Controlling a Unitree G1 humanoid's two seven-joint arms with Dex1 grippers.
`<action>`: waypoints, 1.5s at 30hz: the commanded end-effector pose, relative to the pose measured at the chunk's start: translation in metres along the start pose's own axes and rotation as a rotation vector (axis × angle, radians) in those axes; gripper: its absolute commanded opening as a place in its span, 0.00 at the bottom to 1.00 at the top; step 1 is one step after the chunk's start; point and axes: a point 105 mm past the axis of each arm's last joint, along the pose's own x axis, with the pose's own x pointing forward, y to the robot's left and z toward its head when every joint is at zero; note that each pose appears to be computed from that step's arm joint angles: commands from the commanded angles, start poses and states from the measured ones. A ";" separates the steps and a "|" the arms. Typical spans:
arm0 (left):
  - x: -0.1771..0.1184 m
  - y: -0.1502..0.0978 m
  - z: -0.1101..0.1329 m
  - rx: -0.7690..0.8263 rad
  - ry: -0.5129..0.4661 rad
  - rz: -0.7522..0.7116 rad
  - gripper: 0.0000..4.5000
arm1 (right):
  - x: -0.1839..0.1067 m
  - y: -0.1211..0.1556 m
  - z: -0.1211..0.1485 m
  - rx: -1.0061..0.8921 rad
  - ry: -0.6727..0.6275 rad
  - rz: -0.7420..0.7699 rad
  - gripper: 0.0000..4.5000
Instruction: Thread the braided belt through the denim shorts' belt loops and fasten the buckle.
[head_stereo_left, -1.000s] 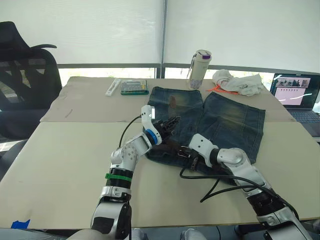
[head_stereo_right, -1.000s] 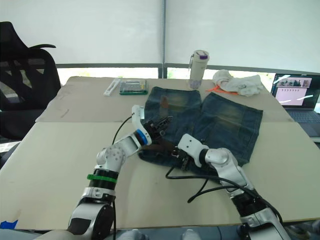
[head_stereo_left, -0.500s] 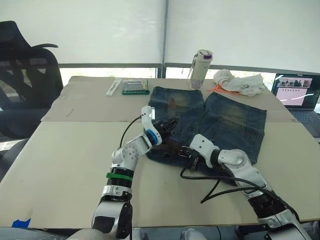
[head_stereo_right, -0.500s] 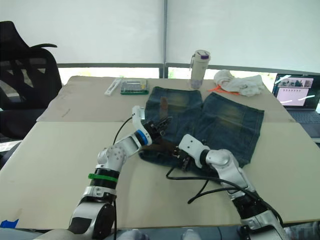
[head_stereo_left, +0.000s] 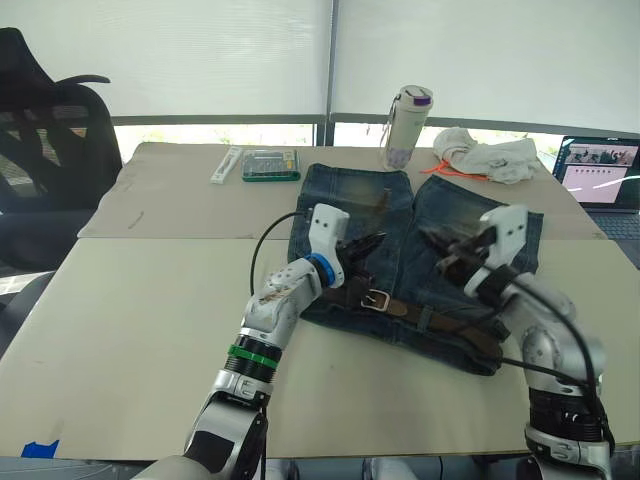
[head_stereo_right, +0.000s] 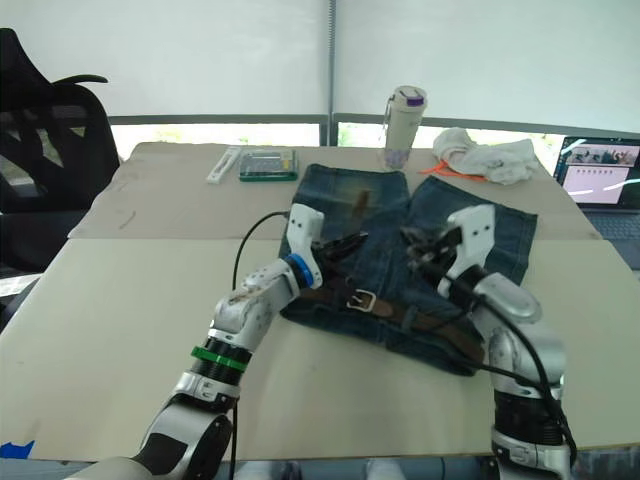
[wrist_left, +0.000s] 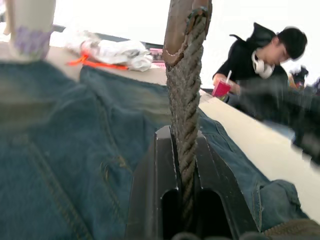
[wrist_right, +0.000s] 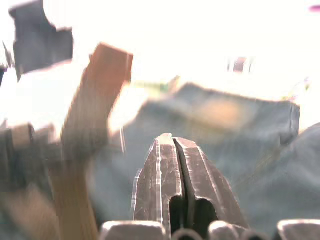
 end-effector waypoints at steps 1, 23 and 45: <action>0.005 -0.011 0.013 0.160 -0.044 -0.022 0.00 | -0.001 0.019 0.017 0.122 -0.044 0.022 0.36; 0.009 -0.015 0.007 0.310 -0.042 -0.012 0.00 | 0.015 0.032 0.006 0.323 0.002 -0.086 0.39; -0.017 0.041 0.009 0.282 -0.005 -0.032 0.75 | -0.055 -0.036 -0.029 -0.256 0.441 -0.238 0.00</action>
